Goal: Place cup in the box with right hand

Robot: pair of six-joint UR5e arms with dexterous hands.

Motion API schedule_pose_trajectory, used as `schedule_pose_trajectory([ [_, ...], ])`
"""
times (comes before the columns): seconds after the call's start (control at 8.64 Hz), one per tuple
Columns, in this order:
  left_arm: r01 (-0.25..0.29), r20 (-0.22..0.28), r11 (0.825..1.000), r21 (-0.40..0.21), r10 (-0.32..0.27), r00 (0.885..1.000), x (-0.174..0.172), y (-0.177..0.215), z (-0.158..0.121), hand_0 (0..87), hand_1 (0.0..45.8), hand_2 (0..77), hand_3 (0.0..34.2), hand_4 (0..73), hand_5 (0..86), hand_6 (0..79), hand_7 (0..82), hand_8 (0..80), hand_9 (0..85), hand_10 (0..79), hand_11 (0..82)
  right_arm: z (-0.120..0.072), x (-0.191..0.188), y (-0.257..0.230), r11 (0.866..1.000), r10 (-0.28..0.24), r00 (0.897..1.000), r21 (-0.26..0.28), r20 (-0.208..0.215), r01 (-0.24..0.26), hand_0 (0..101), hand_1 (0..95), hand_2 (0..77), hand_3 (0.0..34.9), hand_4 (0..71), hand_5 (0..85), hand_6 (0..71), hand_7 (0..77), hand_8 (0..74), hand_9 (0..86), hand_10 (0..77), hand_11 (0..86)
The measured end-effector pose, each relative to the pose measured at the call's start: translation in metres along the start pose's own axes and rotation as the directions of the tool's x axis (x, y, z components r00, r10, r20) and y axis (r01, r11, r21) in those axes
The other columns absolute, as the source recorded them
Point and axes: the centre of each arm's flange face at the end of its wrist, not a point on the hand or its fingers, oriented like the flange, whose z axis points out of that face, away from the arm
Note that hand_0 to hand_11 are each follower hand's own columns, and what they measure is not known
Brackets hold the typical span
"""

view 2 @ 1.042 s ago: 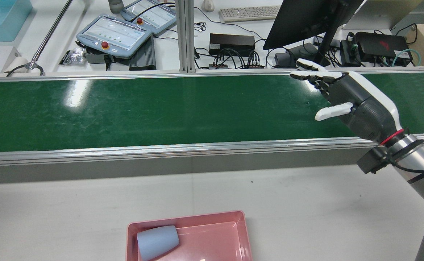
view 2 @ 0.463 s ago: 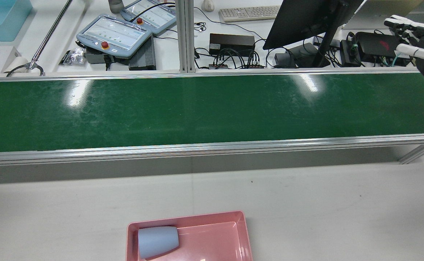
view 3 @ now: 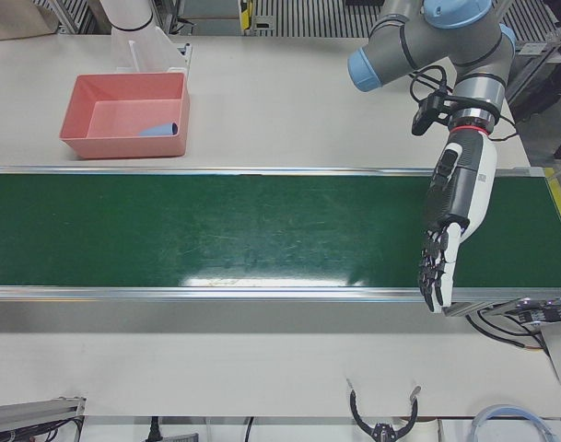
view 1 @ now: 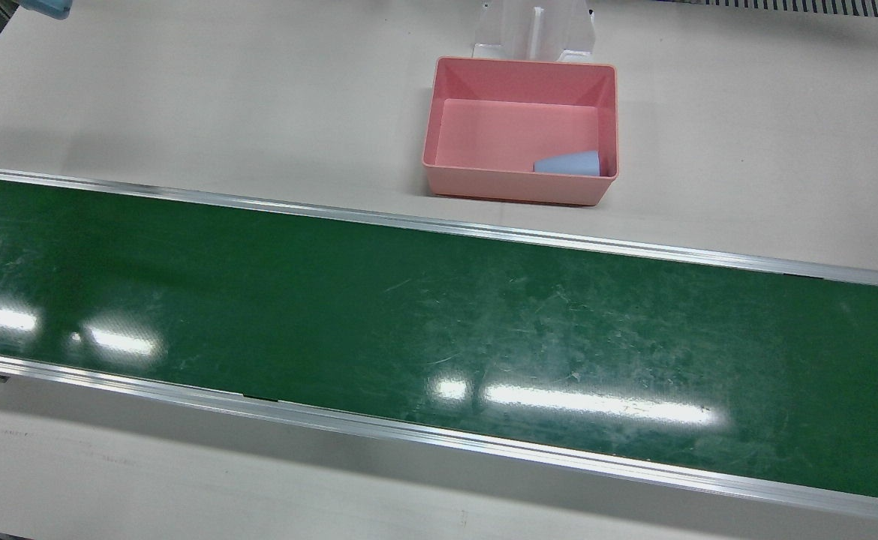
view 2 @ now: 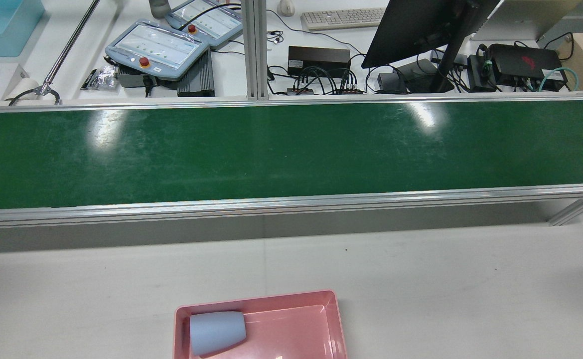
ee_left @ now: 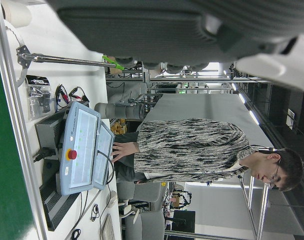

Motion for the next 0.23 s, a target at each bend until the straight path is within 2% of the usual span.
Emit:
schedule_pose_trajectory([
  [0.12,0.000,0.000,1.000,0.000,0.000,1.000,0.000,0.000,0.000,0.0,0.5,1.1,0.0,1.1,0.5,0.5,0.5,0.0,0.0,0.0,0.0,-0.002,0.000,-0.016,1.000,0.012,1.000,0.006,-0.003,-0.012,46,8.7,8.2,1.0,20.2,4.4,6.5,28.4,9.8,20.2,5.5,9.3],
  [0.23,0.000,0.001,1.000,0.000,0.000,1.000,0.000,0.000,0.000,0.0,0.5,1.1,0.0,1.1,0.0,0.0,0.5,0.0,0.0,0.0,0.0,-0.006,0.001,-0.032,0.999,0.023,1.000,0.024,-0.007,-0.023,46,8.2,8.2,0.1,20.2,4.4,7.1,29.5,9.8,20.2,5.5,9.3],
])
